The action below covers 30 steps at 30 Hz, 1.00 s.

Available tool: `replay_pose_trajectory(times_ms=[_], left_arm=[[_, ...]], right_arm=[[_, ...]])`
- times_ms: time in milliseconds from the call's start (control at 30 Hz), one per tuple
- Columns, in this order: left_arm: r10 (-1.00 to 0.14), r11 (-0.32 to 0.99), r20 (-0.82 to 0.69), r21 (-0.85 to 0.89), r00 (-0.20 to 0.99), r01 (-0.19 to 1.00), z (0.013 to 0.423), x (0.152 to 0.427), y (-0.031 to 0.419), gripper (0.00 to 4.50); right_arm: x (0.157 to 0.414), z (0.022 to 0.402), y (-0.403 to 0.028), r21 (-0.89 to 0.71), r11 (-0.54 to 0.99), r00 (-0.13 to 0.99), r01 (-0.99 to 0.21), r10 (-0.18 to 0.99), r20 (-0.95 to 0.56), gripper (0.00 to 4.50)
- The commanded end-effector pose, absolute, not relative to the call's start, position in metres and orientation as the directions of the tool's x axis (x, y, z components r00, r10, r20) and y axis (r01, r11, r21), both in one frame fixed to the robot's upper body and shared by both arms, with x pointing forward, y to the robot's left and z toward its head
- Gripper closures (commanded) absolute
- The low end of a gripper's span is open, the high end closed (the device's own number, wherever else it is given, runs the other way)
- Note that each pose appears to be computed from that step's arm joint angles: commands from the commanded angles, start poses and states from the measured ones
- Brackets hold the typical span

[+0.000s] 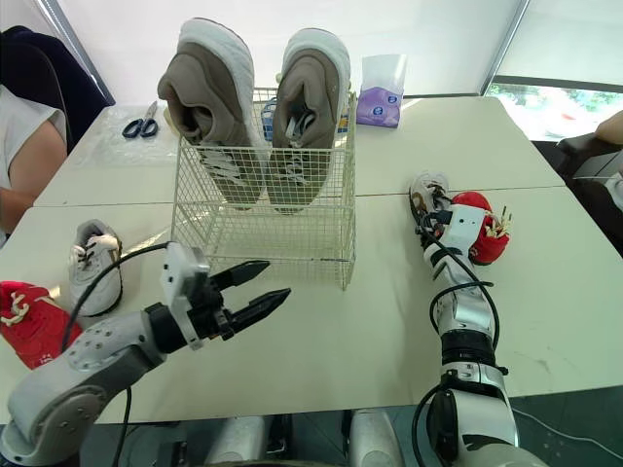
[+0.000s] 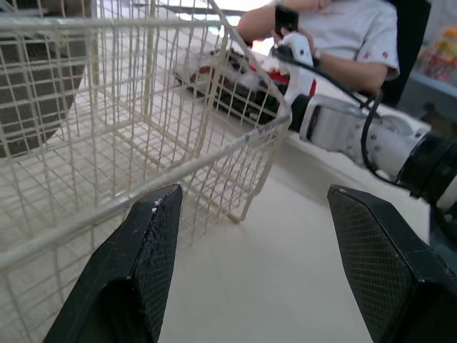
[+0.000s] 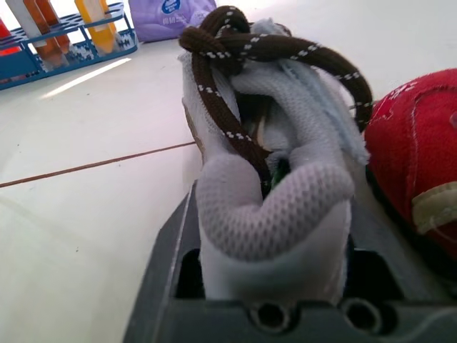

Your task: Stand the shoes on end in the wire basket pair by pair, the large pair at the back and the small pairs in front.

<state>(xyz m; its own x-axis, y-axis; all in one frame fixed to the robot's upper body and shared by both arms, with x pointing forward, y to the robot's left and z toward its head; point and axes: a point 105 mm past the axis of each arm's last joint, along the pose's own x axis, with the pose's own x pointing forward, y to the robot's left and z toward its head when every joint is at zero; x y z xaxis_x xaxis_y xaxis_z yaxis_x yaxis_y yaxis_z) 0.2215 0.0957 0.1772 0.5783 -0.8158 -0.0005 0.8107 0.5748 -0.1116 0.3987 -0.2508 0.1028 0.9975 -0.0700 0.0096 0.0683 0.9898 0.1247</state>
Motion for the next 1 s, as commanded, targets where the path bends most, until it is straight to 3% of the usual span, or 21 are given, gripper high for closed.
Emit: replay_pose_trajectory(times_ms=[33,67,100,167,267,300,367,400,567,667,1000], left_arm=[[-0.822,0.558,0.084,-0.088,0.564,0.826,0.217,0.215,0.108,1.19],[-0.813,0.566,0.119,-0.072,0.570,0.822,0.237,0.222,0.118,1.19],[-0.807,0.570,0.146,-0.064,0.573,0.819,0.252,0.226,0.125,0.65],[-0.804,0.552,0.219,-0.069,0.552,0.831,0.283,0.234,0.136,0.06],[-0.769,0.559,0.316,-0.086,0.555,0.825,0.318,0.249,0.147,0.06],[-0.749,0.553,0.361,-0.123,0.556,0.824,0.328,0.255,0.150,0.06],[-0.723,0.511,0.426,-0.202,0.545,0.836,0.342,0.261,0.153,0.06],[-0.719,0.484,0.447,-0.227,0.532,0.845,0.347,0.262,0.153,0.06],[-0.752,0.386,0.472,-0.253,0.461,0.887,0.358,0.259,0.149,0.06],[-0.766,0.302,0.508,-0.256,0.394,0.918,0.369,0.251,0.149,0.06],[-0.791,0.280,0.494,-0.232,0.361,0.932,0.375,0.257,0.143,0.06]], right_arm=[[0.395,0.191,-0.276,0.035,0.998,0.966,0.050,-0.057,0.253,3.15],[0.395,0.239,-0.280,-0.022,1.000,0.935,-0.003,0.010,0.355,3.15],[0.391,0.272,-0.281,-0.066,0.997,0.907,-0.036,0.060,0.417,3.17],[0.381,0.329,-0.283,-0.156,0.983,0.844,-0.100,0.167,0.509,3.17],[0.362,0.388,-0.271,-0.287,0.938,0.746,-0.196,0.333,0.576,3.17],[0.353,0.396,-0.245,-0.375,0.881,0.698,-0.289,0.462,0.547,3.17],[0.334,0.392,-0.197,-0.537,0.721,0.604,-0.438,0.678,0.418,3.17],[0.326,0.391,-0.180,-0.574,0.666,0.562,-0.477,0.733,0.383,3.17],[0.296,0.386,-0.128,-0.672,0.483,0.415,-0.561,0.867,0.277,3.17],[0.283,0.390,-0.113,-0.728,0.398,0.343,-0.559,0.910,0.233,3.17],[0.258,0.392,-0.090,-0.788,0.225,0.190,-0.573,0.972,0.139,3.17]])
